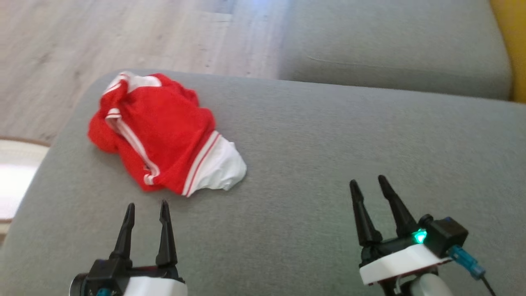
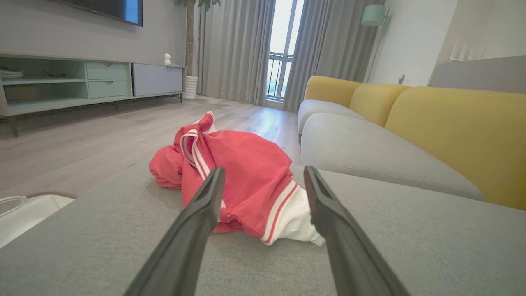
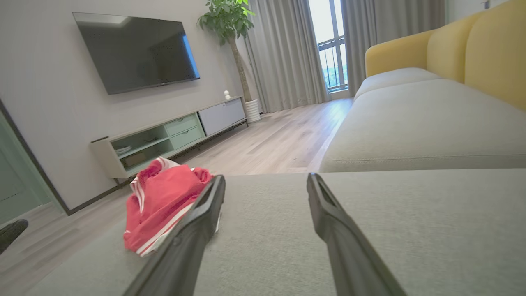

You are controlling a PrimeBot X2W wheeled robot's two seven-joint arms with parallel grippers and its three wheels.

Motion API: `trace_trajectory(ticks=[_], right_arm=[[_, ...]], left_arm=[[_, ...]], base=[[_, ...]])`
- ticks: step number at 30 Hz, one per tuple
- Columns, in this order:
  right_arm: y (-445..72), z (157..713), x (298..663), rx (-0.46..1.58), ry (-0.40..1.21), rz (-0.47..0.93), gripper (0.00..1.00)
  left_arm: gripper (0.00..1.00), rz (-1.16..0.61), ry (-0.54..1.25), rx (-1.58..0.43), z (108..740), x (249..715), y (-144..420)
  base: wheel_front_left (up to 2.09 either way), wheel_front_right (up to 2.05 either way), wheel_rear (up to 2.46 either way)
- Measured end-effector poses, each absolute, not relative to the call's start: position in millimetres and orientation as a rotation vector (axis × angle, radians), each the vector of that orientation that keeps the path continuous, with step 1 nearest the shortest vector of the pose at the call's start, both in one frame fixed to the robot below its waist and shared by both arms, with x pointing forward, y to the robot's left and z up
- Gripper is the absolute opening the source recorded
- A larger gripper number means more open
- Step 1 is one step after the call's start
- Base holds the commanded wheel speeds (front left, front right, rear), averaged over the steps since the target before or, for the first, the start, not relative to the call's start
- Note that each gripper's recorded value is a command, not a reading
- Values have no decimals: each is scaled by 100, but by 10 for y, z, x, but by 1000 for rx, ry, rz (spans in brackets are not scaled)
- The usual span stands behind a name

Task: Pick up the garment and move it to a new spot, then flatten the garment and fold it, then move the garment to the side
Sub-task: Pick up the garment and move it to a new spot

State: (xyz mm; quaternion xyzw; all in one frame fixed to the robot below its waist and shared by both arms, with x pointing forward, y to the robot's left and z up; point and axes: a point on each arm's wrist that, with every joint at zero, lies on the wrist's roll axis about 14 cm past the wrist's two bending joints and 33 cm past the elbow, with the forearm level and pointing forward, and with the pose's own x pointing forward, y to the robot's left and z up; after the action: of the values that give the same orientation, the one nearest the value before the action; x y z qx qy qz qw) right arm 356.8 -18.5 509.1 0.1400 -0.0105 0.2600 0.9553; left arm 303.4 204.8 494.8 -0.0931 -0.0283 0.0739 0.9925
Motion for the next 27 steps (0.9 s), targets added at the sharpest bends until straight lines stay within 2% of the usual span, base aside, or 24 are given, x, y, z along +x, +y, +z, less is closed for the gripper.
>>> trace_trajectory(ticks=[13,27], right_arm=[[330,5065,3399,299,21,694,100],[389,4922,3396,310,68,710,100]], left_arm=[[100,311,-79,-184,4939,2637,2478],[100,362,-65,-171,4917,2624,2632]], base=[[0,0,0],[0,0,0]])
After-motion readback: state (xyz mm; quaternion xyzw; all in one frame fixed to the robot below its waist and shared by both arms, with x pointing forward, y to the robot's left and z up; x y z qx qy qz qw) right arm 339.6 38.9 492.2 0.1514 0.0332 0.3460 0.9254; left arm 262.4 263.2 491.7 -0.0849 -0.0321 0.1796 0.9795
